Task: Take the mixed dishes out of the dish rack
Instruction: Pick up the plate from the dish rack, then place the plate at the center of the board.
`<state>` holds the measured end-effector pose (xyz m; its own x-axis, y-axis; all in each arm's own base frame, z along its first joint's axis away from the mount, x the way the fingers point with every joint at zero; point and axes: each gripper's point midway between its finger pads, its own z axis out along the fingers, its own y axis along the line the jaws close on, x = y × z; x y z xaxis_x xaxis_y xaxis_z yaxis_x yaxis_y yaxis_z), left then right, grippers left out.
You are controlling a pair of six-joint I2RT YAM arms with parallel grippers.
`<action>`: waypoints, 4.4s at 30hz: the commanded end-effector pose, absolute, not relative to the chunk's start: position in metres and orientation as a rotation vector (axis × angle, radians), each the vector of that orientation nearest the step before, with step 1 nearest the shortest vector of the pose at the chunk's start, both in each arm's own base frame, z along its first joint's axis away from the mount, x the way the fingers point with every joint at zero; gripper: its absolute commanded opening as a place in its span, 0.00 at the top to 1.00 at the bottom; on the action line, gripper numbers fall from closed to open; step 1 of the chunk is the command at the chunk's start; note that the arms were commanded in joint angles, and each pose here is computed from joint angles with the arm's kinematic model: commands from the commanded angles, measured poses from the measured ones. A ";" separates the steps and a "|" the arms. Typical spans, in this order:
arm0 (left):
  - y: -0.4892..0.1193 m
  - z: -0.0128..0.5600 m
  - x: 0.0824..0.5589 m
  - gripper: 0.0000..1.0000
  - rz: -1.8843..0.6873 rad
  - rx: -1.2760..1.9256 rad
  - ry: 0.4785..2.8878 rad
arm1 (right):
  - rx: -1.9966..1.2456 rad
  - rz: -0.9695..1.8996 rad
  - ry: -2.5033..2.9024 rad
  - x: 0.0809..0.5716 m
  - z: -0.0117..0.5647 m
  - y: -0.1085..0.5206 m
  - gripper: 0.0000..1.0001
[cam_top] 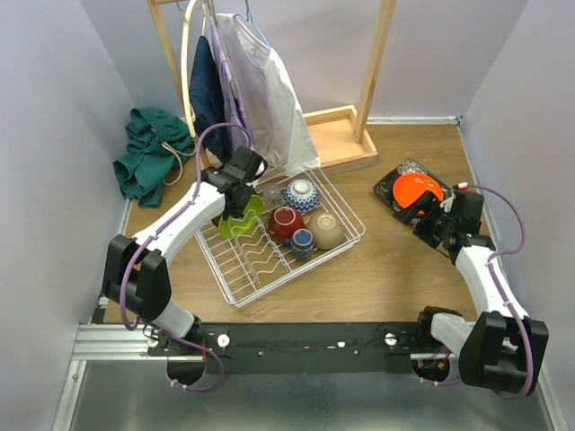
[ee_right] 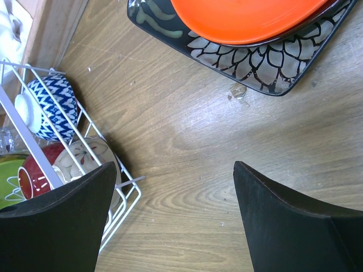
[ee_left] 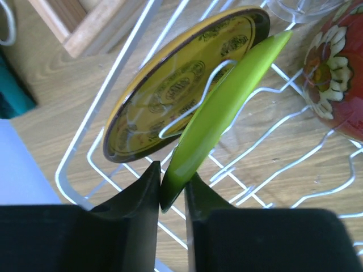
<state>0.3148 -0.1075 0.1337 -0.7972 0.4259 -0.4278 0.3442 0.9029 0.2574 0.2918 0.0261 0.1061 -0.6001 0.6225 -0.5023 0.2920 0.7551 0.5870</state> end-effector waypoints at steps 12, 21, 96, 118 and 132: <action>-0.100 0.172 0.321 0.99 0.426 0.504 2.395 | 0.680 0.619 2.235 0.287 0.099 0.032 0.09; -0.093 0.202 0.314 1.00 0.408 0.447 2.302 | 0.682 0.623 2.227 0.289 0.101 0.032 0.09; -0.290 0.226 0.240 0.88 -1.100 0.168 2.264 | -0.169 1.221 1.996 0.281 0.226 0.218 0.99; -0.101 0.230 0.291 0.01 -0.344 -0.004 2.207 | 0.463 0.759 2.067 0.353 0.223 0.069 0.99; -0.050 0.231 0.259 0.01 -0.113 -0.039 2.191 | 1.062 0.559 1.979 0.390 0.155 -0.069 0.99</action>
